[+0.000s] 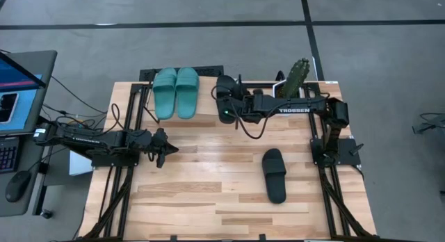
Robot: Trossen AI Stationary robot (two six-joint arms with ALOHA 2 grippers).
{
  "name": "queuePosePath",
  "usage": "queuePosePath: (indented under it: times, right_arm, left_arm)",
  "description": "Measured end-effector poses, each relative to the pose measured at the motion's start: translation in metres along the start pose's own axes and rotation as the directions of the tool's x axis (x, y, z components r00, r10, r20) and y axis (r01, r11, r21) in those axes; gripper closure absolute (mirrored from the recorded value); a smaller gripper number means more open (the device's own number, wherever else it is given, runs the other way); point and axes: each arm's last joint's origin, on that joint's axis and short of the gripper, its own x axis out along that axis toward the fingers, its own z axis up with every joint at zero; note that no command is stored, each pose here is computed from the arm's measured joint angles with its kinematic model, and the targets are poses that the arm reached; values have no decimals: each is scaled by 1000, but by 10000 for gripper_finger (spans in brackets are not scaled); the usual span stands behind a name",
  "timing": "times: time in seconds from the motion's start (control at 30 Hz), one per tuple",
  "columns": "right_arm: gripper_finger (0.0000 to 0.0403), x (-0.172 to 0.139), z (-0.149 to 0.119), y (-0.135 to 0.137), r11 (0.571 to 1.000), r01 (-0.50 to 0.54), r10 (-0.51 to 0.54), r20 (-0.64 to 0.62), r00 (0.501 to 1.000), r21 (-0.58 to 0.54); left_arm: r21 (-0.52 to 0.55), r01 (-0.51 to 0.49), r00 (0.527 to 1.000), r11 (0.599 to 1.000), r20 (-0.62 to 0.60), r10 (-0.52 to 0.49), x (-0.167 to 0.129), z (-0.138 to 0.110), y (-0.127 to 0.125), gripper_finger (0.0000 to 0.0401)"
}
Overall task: Pick and place slides into the shelf
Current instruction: Put the left black slide on the shelf, then put the black slide on the shelf
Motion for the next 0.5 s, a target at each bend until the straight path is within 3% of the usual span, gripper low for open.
queuePosePath:
  times: [0.17, 0.3, 0.4, 0.5]
  right_arm:
    - [287, -8, -5, 5, 998, -23, 23, 0, 1000, -62]
    - [287, -25, -4, 13, 969, -95, 89, -36, 995, -230]
    - [287, -45, -4, 18, 888, -194, 157, -122, 980, -416]
    - [287, -70, -8, 19, 749, -303, 192, -245, 950, -590]
  left_arm:
    - [0, 0, 1000, 1000, 0, 0, 0, 0, 0, 401]
    - [0, 0, 1000, 1000, 0, 0, 0, 0, 0, 401]
    - [0, 0, 1000, 1000, 0, 0, 0, 0, 0, 401]
    - [0, 0, 1000, 1000, 0, 0, 0, 0, 0, 401]
